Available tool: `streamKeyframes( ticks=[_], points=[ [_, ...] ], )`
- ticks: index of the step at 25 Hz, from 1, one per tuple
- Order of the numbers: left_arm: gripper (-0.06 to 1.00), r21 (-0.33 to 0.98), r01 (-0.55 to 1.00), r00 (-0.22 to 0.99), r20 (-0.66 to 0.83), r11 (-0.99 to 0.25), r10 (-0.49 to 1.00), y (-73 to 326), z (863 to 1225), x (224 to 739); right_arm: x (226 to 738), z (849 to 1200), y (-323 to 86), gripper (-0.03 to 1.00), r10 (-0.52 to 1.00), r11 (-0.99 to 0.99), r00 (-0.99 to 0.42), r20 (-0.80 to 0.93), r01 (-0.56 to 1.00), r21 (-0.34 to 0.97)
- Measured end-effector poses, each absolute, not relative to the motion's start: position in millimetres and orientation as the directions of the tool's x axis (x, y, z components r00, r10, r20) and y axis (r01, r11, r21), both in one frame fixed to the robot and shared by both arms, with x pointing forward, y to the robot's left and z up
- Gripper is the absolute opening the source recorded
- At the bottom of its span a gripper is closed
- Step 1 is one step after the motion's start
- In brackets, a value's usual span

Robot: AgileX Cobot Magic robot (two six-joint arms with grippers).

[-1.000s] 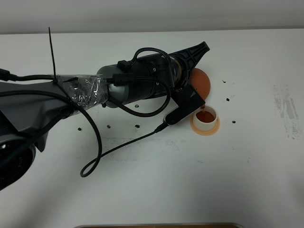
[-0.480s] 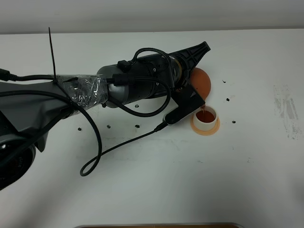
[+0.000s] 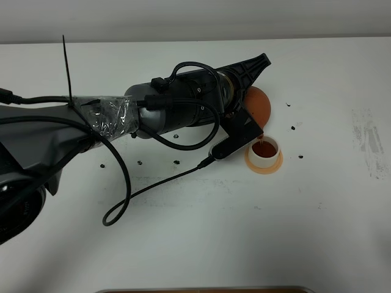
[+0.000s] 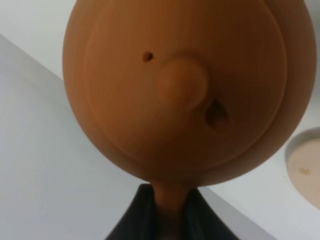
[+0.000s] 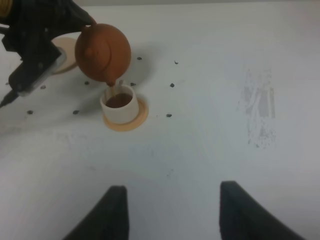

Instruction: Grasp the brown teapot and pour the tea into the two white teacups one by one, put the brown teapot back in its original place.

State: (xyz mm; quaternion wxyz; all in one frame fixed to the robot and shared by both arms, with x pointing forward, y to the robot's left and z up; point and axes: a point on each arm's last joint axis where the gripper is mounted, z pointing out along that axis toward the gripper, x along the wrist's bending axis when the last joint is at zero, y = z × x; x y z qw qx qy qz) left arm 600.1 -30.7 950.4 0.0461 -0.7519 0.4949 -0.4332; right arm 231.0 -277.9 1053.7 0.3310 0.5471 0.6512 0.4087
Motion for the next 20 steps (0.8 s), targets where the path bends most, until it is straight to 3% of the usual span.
streamKeyframes(
  ticks=[20],
  points=[
    [0.12, -0.481, -0.704, 0.153, 0.615, -0.521, -0.774, -30.7, 949.9, 599.8, 231.0, 1053.7, -277.9, 0.44, 0.983, 0.067, -0.182, 0.016, 0.442, 0.894]
  ],
)
